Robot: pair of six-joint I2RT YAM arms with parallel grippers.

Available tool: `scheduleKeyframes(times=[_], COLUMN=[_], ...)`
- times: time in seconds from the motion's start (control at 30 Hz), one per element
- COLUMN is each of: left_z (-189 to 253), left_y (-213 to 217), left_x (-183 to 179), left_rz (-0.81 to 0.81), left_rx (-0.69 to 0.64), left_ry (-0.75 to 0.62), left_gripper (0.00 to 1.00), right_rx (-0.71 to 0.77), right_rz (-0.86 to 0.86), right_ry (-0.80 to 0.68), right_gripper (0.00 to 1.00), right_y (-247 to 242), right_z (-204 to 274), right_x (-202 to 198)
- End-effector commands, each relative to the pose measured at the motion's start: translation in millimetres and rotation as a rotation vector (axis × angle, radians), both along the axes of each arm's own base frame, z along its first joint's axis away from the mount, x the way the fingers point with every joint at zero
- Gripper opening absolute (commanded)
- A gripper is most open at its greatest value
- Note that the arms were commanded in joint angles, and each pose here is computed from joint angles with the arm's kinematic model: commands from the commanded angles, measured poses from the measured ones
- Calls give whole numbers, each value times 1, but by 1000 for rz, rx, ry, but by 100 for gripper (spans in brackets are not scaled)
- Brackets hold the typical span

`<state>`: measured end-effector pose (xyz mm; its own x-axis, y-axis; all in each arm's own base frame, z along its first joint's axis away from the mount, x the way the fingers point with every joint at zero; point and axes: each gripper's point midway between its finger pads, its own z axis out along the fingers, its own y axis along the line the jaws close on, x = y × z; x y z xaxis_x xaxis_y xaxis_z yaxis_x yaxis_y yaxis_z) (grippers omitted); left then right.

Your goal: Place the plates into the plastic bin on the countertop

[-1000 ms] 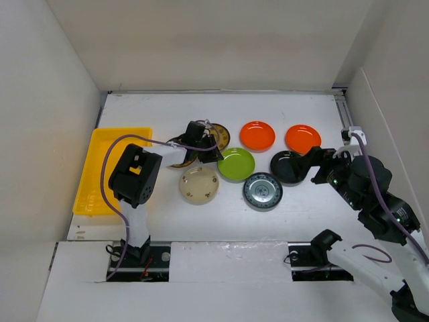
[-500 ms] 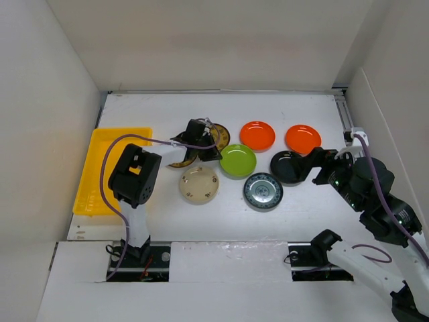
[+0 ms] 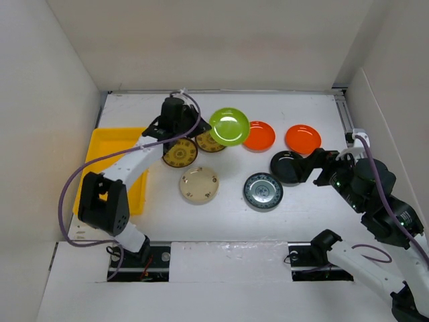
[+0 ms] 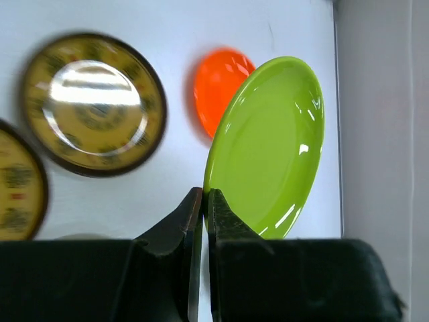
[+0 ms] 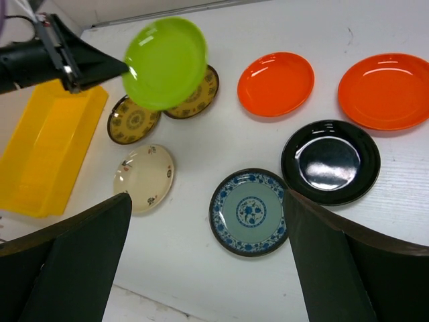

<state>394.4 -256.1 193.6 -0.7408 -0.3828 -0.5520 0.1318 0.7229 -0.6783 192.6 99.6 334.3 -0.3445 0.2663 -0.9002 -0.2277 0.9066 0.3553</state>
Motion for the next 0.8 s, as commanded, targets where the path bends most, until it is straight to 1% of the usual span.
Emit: scheduleKeyframes(times=[0.0, 0.07, 0.1, 0.17, 0.2, 0.23, 0.3, 0.33, 0.37, 0.4, 0.43, 0.47, 0.5, 0.6, 0.67, 0.77], left_z=[45, 52, 47, 47, 44, 42, 35, 34, 24, 26, 24, 21, 11, 3, -14, -27], left_y=[55, 87, 119, 155, 189, 206, 237, 268, 283, 297, 324, 335, 343, 372, 385, 391], left_x=[18, 15, 20, 16, 19, 17, 4, -1, -10, -24, -33, -41, -50, -63, -67, -64], left_rz=[231, 360, 456, 558, 657, 705, 787, 888, 943, 1004, 1125, 1195, 1230, 1342, 1384, 1393], left_rx=[15, 8, 16, 1, -18, -29, -51, -65, -66, -64, -30, -32, -11, 13, 38, 52], left_ry=[-55, -32, -16, 4, 27, 34, 49, 49, 65, 70, 59, 66, 90, 112, 167, 210], left_gripper=[0, 0, 0, 0, 0, 0, 0, 0, 0, 0, 0, 0, 0, 0, 0, 0], right_rx=[30, 28, 30, 37, 23, 23, 22, 19, 23, 12, 14, 19, 23, 43, 36, 32], right_rz=[-17, -15, -5, 5, 8, 36, 50, 62, 80, 91, 101, 125, 140, 191, 202, 204], right_ry=[-45, -56, -55, -62, -56, -44, -54, -43, -41, -36, -36, -33, -31, -43, -46, -58], right_gripper=[100, 100, 100, 100, 100, 100, 100, 100, 100, 100, 100, 100, 100, 100, 100, 100], right_y=[-4, -4, 0, 2, 4, 10, 14, 17, 21, 23, 26, 30, 34, 41, 42, 42], right_z=[21, 23, 24, 26, 21, 19, 22, 19, 18, 16, 16, 16, 16, 23, 23, 27], right_x=[0, 0, 2, 2, 6, 5, 8, 9, 9, 10, 12, 9, 11, 5, 4, 4])
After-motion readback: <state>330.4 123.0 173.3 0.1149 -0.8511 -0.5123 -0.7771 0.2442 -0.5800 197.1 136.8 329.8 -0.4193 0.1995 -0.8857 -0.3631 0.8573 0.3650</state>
